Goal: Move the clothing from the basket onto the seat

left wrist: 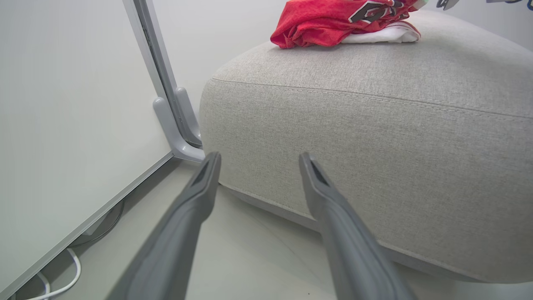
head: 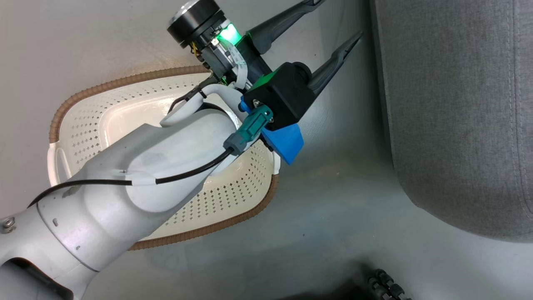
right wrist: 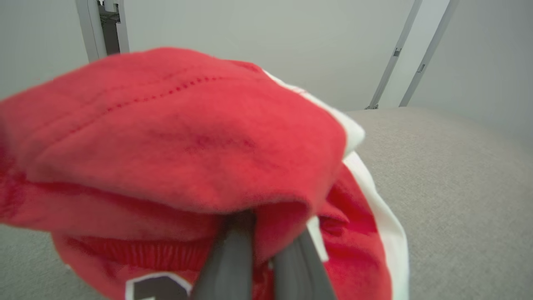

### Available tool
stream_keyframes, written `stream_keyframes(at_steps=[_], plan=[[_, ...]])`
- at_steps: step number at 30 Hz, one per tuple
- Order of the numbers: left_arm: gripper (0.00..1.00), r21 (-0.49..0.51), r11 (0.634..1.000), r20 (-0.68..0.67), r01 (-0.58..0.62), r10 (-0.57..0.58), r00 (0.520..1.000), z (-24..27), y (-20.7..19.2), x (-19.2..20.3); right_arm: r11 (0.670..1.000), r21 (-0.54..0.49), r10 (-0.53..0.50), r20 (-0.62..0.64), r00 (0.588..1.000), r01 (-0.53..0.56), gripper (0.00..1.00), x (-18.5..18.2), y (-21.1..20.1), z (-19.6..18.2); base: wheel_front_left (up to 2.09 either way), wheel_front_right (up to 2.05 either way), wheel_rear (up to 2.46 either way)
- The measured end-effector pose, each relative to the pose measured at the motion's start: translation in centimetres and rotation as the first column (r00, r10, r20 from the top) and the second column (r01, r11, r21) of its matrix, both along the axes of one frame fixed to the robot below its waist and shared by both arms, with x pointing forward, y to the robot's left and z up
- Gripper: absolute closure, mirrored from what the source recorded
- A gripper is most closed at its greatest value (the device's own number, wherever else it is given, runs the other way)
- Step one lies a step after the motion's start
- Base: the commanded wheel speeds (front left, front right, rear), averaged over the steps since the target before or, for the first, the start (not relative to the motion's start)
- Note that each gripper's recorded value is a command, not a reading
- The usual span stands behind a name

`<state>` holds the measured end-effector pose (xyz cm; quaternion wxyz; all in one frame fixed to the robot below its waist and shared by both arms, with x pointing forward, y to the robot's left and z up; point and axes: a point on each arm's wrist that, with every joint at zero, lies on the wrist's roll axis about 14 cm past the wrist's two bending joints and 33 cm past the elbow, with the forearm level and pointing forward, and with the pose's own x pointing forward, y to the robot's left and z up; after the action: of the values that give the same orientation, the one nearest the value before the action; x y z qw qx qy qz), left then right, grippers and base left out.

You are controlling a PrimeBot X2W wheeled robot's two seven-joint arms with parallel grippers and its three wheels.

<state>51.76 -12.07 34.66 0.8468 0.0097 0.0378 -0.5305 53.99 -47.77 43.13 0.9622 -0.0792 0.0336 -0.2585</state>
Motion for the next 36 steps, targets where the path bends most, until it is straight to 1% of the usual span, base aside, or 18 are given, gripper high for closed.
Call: stream_keyframes(at_steps=[1,2,3,6,10,12,17,20,25,29,32,36], plan=[[0.0,0.002,1.0,0.003,-0.002,0.002,1.0,0.0,0.0,0.1,1.0,0.005,-0.004,0.008,1.0,0.004,0.83,0.0,0.0,0.1,0.0,0.0,0.0],[0.0,0.004,1.0,0.005,-0.002,0.001,1.0,0.1,0.1,0.1,1.0,0.008,-0.004,0.017,1.0,0.004,0.07,0.0,0.1,0.4,0.0,0.0,0.0],[0.0,0.003,1.0,0.006,-0.002,0.002,1.0,0.3,0.1,0.1,1.0,0.008,-0.002,0.024,1.0,0.002,0.0,0.1,0.2,0.7,0.0,0.0,0.0],[0.0,-0.002,1.0,0.021,-0.003,0.003,1.0,1.2,-0.1,-0.1,1.0,0.004,0.005,0.044,0.999,-0.005,0.0,-0.2,0.5,1.7,0.0,0.0,0.0],[0.0,-0.014,1.0,0.034,-0.005,0.005,0.999,2.8,-0.2,-0.6,1.0,-0.019,0.023,0.065,0.998,-0.022,0.0,-1.6,1.2,3.3,0.0,0.0,0.0],[0.0,-0.021,1.0,0.044,-0.016,0.017,0.999,3.7,-0.1,-0.7,0.998,-0.044,0.049,0.049,0.998,-0.047,0.0,-2.6,1.9,3.7,0.0,0.0,0.0],[0.0,-0.028,0.998,0.059,-0.055,0.057,0.997,5.9,0.6,-1.0,0.993,-0.082,0.094,0.063,0.994,-0.089,0.0,-5.4,3.7,5.7,0.0,0.0,0.0],[0.0,-0.034,0.996,0.065,-0.084,0.086,0.994,7.3,1.2,-1.3,0.992,-0.084,0.103,0.057,0.993,-0.098,0.0,-7.8,4.5,6.3,0.0,0.0,0.0],[0.0,-0.044,0.989,0.074,-0.142,0.145,0.987,9.9,2.3,-2.0,0.984,-0.104,0.155,0.088,0.984,-0.146,0.0,-10.1,6.4,8.6,0.0,0.0,0.0],[0.0,-0.082,0.976,0.088,-0.202,0.209,0.974,12.7,3.5,-2.4,0.972,-0.108,0.22,0.135,0.966,-0.207,0.0,-10.9,8.8,10.5,0.0,0.0,0.0],[0.0,-0.092,0.962,0.098,-0.257,0.266,0.959,14.1,5.0,-2.8,0.964,-0.067,0.267,0.195,0.944,-0.259,0.0,-11.2,11.4,11.3,0.0,0.0,0.0],[0.0,-0.116,0.926,0.114,-0.359,0.372,0.921,16.1,8.0,-2.8,0.935,-0.057,0.352,0.238,0.905,-0.349,0.0,-11.4,15.0,12.3,0.0,0.0,0.0]])
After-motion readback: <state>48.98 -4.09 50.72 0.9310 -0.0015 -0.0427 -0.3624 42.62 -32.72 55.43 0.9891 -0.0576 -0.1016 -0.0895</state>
